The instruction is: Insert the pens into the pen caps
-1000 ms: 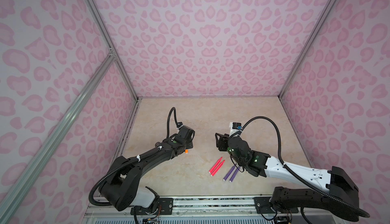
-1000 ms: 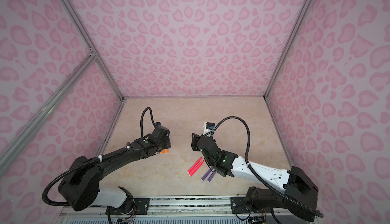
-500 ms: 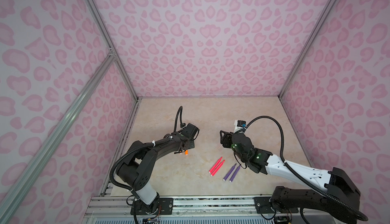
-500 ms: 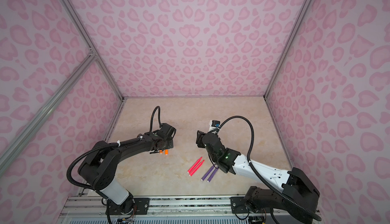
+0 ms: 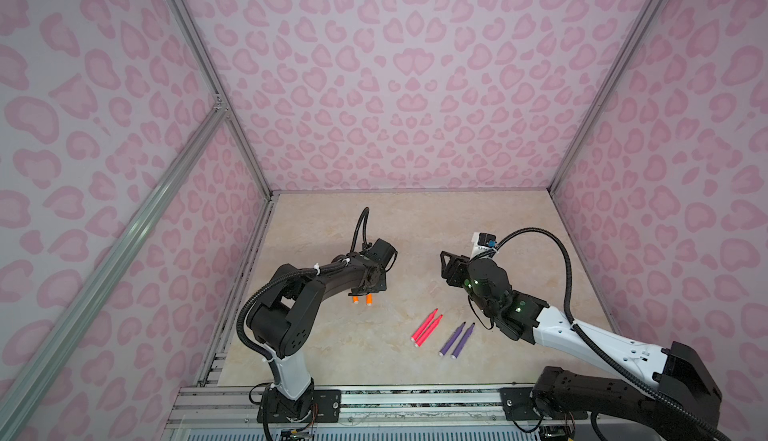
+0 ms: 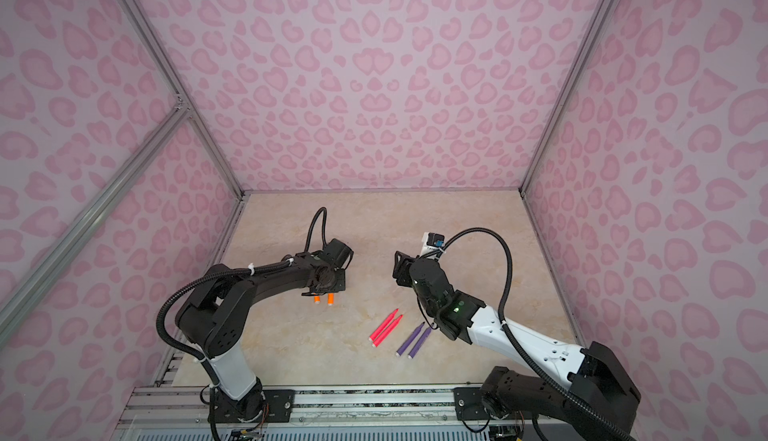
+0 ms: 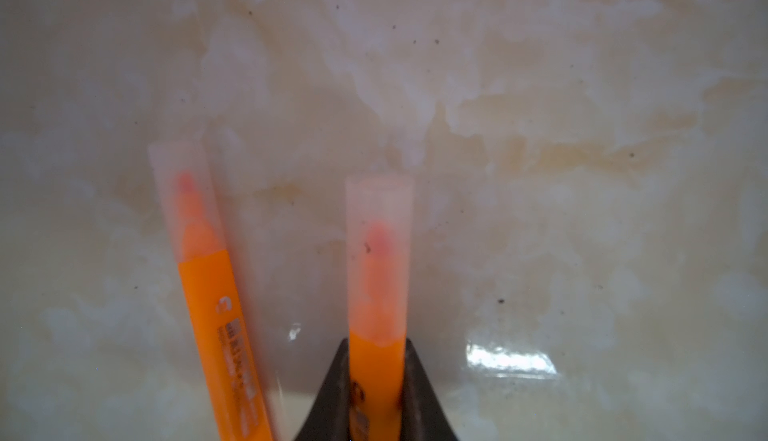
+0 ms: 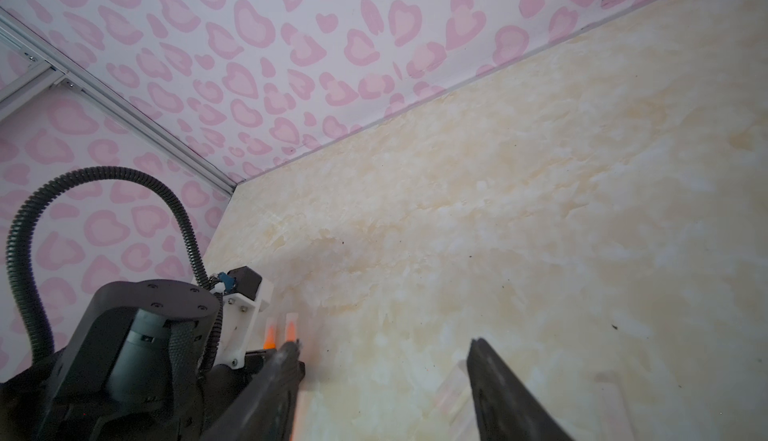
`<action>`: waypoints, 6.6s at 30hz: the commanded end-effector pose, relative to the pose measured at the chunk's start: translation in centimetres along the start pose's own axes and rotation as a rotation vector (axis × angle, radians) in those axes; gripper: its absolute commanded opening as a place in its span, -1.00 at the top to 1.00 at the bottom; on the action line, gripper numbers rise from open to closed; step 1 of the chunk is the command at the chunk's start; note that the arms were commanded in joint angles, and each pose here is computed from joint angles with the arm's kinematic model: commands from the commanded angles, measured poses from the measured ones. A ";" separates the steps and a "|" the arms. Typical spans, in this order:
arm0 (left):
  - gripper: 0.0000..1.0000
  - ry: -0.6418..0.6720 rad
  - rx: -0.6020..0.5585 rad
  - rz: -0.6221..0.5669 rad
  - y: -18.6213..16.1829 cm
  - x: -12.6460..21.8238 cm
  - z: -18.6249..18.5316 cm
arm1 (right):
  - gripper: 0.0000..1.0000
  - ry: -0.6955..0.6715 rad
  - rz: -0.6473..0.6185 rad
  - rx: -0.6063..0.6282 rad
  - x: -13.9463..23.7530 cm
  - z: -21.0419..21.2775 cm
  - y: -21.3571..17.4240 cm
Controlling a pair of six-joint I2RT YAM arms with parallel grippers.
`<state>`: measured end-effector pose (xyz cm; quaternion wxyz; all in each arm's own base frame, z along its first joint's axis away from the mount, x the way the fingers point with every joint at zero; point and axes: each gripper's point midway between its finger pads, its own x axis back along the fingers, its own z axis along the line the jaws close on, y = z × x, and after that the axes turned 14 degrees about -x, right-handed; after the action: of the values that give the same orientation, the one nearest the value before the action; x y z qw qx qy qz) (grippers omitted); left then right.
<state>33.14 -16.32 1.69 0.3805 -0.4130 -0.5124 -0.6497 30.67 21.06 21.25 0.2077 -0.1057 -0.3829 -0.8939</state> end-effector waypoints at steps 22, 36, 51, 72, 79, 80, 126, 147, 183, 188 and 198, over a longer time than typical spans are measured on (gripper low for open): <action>0.04 -0.474 -0.605 -0.317 -1.8 11.9 -15.7 | -0.44 -0.072 -0.115 -0.023 1.8 -4.0 5.4; 0.13 -0.485 -0.749 -0.106 -6.8 9.6 -17.6 | -0.48 -0.091 -0.186 -0.068 3.4 -6.3 7.2; 0.19 -0.371 -0.798 -0.016 -7.9 6.8 -17.4 | -0.48 -0.069 -0.137 -0.066 2.9 -5.6 6.5; 0.25 -0.289 -0.822 0.027 -8.4 5.5 -16.8 | -0.48 -0.011 -0.130 -0.100 3.2 -5.3 6.1; 0.24 -0.286 -0.828 0.027 -8.5 5.5 -16.7 | -0.48 -0.006 -0.109 -0.093 2.9 -5.0 5.8; 0.24 -0.287 -0.828 0.029 -8.5 5.5 -16.7 | -0.48 -0.003 -0.107 -0.093 3.0 -4.9 5.7; 0.94 -0.423 -0.308 -0.809 -1.0 21.6 -6.4 | -0.48 0.335 0.244 0.099 0.2 11.8 -9.4; 0.94 -0.545 -0.356 -0.831 -1.7 22.9 -8.1 | 0.25 0.349 0.261 0.055 -0.5 12.3 -11.1; 0.39 -0.542 -0.303 -0.894 -1.8 23.8 -6.6 | 1.00 0.395 0.343 0.022 2.1 13.5 -13.6; 0.51 -0.561 -0.295 -0.924 -2.0 24.4 -6.3 | 1.00 0.408 0.355 0.008 2.4 13.7 -13.7; 0.48 -0.582 -0.289 -0.954 -2.2 25.1 -6.0 | 1.00 0.422 0.384 0.001 2.7 14.2 -14.6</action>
<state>20.25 -23.49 20.91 -0.1451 -0.3827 -0.6056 -0.6825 22.74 39.26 23.53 0.4332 0.0216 -0.2970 -0.8506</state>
